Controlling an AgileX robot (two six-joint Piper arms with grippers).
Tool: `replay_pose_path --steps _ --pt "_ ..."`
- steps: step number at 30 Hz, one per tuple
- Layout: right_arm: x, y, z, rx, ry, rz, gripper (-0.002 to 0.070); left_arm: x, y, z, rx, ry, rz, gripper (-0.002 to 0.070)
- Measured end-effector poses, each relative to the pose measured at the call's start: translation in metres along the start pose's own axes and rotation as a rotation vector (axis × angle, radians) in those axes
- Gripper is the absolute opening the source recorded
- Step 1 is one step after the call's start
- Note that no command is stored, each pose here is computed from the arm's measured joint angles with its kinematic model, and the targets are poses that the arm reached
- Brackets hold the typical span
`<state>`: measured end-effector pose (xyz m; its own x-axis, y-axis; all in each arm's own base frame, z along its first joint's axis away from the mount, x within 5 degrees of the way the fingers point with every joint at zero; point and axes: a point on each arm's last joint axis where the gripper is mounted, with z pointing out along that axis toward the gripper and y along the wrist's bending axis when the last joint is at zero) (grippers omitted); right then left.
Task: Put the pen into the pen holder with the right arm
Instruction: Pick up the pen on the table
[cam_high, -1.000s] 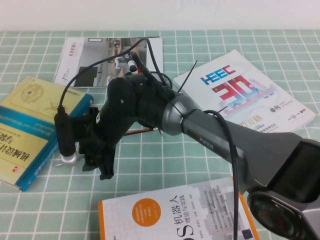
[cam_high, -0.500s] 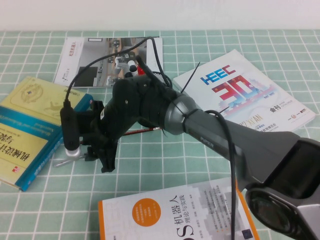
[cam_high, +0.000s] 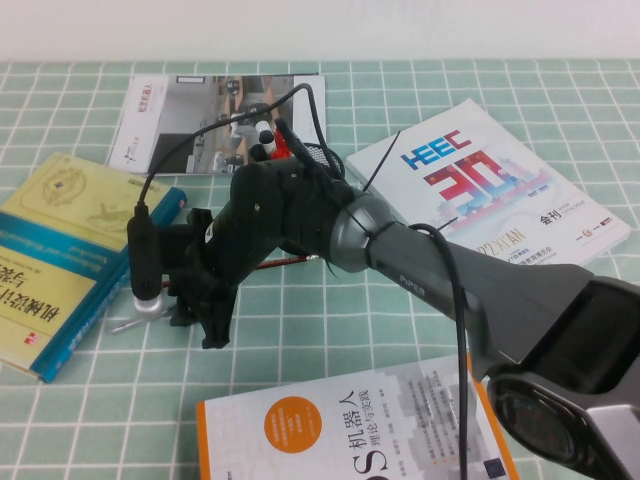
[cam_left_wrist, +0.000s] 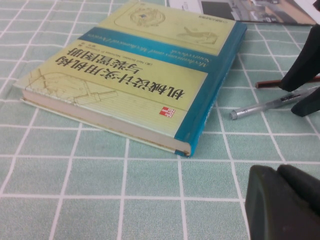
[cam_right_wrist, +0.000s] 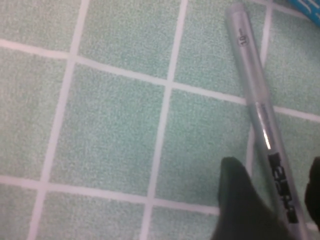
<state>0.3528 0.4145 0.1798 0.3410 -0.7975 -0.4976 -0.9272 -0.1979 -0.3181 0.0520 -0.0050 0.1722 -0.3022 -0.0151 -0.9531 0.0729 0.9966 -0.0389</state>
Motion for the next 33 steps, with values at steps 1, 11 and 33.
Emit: replay_pose_path --steps 1,11,33 --pt "0.0 0.0 0.0 -0.002 0.001 0.015 0.028 0.0 0.0 0.0 0.0 0.0 0.0 -0.0004" --pt "-0.003 0.0 -0.019 -0.052 0.003 0.148 0.0183 0.0 0.0 0.0 0.0 0.0 0.0 -0.0004" --pt "-0.005 0.005 -0.027 -0.115 0.015 -0.007 0.029 0.0 0.0 0.0 0.0 0.0 0.0 -0.0004"
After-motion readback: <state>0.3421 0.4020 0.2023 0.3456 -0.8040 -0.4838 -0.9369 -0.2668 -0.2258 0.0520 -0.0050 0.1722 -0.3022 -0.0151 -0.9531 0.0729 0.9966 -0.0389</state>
